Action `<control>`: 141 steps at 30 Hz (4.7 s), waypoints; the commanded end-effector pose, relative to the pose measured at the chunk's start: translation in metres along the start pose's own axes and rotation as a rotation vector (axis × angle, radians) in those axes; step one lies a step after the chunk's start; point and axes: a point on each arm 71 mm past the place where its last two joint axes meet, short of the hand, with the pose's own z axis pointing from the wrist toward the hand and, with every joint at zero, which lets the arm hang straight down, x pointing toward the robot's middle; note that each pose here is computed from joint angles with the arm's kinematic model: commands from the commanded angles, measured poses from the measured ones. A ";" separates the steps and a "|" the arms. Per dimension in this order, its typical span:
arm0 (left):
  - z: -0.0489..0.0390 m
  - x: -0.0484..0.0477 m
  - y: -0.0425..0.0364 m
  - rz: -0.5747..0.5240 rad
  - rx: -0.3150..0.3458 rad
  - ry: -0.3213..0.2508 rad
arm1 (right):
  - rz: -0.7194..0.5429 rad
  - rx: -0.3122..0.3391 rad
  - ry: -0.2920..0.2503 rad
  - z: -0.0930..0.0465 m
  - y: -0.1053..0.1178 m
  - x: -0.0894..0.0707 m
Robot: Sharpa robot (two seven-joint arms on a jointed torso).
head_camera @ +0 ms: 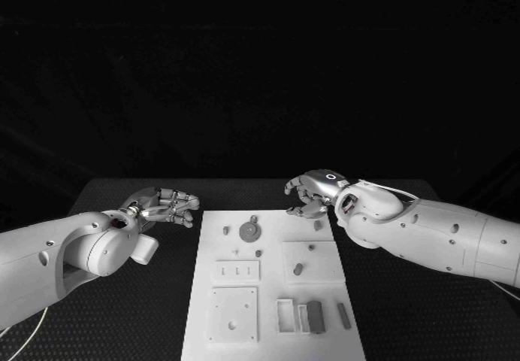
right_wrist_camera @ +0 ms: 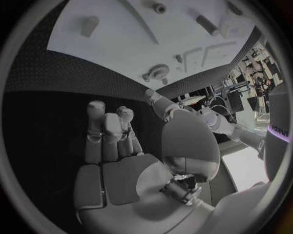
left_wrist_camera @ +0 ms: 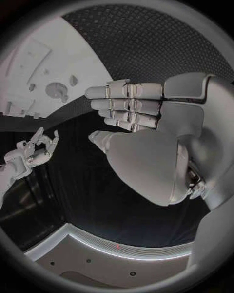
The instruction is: Assemble the parts on the task board
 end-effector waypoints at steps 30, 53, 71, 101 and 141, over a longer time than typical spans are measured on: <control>0.0045 0.0019 0.0030 0.002 0.016 0.009 | 0.093 0.024 0.169 -0.031 -0.080 0.029; 0.0036 0.0009 0.0060 0.000 0.009 0.011 | 0.096 0.027 0.193 -0.024 -0.074 0.061; 0.0038 0.0010 0.0065 0.000 0.006 0.013 | 0.104 0.012 0.207 -0.023 -0.069 0.069; 0.0031 -0.0005 0.0071 0.004 0.004 0.012 | 0.101 0.025 0.196 -0.024 -0.070 0.072; 0.0058 0.0080 0.0055 0.058 0.006 0.056 | 0.072 0.003 0.096 -0.015 -0.034 0.042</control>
